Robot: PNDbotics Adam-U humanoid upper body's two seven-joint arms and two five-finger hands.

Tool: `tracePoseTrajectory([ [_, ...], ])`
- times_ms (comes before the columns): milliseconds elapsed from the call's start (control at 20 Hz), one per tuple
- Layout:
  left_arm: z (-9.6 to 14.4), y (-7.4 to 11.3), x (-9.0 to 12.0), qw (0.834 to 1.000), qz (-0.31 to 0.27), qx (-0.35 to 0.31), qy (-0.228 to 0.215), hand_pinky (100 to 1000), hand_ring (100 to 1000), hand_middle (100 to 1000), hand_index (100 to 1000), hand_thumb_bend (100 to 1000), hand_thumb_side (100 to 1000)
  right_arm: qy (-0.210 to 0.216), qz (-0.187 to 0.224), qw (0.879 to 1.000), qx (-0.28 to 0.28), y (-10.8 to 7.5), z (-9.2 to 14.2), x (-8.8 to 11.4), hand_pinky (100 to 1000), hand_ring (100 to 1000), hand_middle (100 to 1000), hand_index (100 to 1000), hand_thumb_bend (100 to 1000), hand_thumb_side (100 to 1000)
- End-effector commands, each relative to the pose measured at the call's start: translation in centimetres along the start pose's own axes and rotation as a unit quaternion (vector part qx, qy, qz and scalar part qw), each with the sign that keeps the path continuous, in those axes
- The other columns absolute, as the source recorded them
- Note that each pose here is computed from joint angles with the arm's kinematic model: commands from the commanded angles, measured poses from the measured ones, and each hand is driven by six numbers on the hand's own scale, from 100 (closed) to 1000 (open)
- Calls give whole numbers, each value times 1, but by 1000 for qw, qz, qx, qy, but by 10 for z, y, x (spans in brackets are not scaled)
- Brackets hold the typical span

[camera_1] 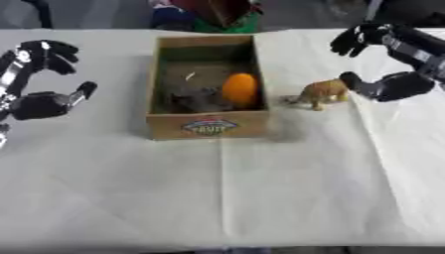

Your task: Pick up objects on the table and place them in the box.

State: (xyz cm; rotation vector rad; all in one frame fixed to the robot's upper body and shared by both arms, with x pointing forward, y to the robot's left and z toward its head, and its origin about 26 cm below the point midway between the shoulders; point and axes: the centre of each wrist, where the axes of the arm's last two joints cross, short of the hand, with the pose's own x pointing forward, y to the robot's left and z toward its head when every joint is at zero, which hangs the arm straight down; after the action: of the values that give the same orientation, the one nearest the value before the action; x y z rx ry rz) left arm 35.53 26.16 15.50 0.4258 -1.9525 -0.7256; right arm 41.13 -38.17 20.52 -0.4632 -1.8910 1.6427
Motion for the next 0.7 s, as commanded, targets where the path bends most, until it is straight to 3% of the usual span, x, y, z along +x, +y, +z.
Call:
tracePoseTrajectory([
  [50, 4, 8, 16, 999, 21, 30, -8, 656, 598, 599, 759, 440, 173, -4, 31, 999, 38, -9, -1, -9, 708, 786, 830, 832, 322, 547],
  [300, 10, 8, 17, 997, 66, 38, 5, 653, 593, 593, 759, 438, 171, 2, 47, 995, 83, -3, -1, -24, 775, 848, 860, 855, 370, 600],
  [700, 15, 11, 12, 992, 117, 37, 16, 650, 585, 584, 758, 437, 172, 82, 38, 993, 75, 8, 14, -43, 781, 850, 844, 856, 370, 671],
])
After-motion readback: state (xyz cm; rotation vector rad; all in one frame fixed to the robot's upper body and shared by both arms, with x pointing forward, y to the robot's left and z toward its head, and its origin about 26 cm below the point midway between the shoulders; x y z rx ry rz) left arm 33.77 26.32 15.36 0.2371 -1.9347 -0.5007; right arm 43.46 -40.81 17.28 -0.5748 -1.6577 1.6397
